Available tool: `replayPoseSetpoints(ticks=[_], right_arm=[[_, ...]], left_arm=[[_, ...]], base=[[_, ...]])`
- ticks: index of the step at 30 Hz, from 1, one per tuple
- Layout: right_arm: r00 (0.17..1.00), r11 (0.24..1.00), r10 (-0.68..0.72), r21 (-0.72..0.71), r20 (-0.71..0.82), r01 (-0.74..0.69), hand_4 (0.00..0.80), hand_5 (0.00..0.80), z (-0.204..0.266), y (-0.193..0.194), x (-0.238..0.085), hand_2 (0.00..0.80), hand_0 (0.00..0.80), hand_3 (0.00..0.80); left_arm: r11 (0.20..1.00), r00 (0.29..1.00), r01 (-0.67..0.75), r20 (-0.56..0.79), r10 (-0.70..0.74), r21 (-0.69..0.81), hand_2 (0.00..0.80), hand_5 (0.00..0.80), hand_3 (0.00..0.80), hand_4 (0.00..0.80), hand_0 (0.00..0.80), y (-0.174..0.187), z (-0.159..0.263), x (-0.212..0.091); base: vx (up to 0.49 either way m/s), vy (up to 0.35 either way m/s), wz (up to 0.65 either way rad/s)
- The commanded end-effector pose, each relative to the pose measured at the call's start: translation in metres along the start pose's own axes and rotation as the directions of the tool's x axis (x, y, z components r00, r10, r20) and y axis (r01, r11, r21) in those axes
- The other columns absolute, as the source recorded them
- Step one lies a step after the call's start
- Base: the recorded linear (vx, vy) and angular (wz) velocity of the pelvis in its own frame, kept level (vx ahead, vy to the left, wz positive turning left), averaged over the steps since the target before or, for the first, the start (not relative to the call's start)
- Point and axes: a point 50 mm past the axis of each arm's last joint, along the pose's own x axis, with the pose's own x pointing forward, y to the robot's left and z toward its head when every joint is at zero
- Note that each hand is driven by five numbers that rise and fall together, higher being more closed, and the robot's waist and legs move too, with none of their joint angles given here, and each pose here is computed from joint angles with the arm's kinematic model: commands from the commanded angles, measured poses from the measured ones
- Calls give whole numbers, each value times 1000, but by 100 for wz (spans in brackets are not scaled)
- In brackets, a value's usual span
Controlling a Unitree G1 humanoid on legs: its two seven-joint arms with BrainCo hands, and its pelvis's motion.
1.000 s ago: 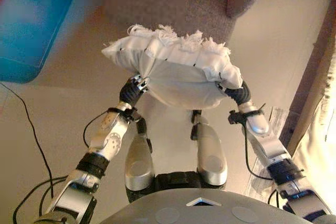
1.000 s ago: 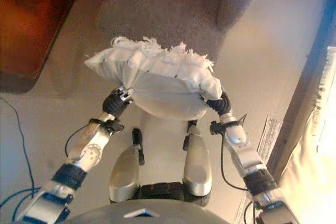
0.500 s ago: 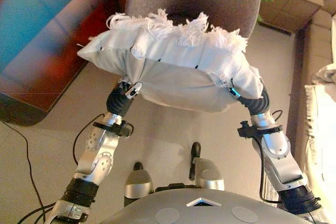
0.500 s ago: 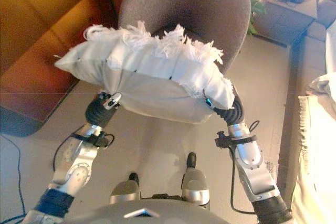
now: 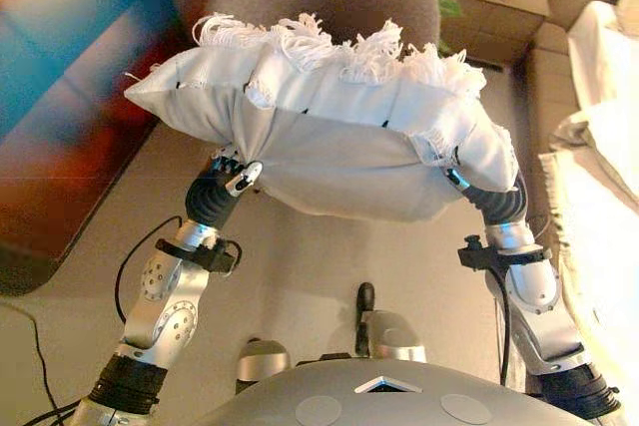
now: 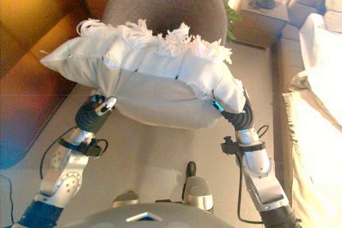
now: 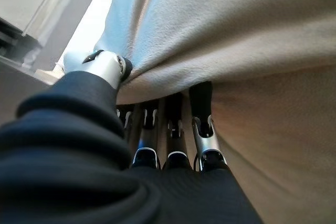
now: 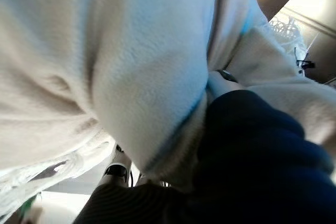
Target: Pick up the cushion and take it to the sofa
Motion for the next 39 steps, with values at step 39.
replayPoseSetpoints(ticks=[39], right_arm=[[978,994,-91,78,190,77,800,800,26,17,28,800,800,800]], left_arm=[[991,949,126,296,-107,-47,800,800,800,800,800,-37,35,38]], base=[[481,1,-27]])
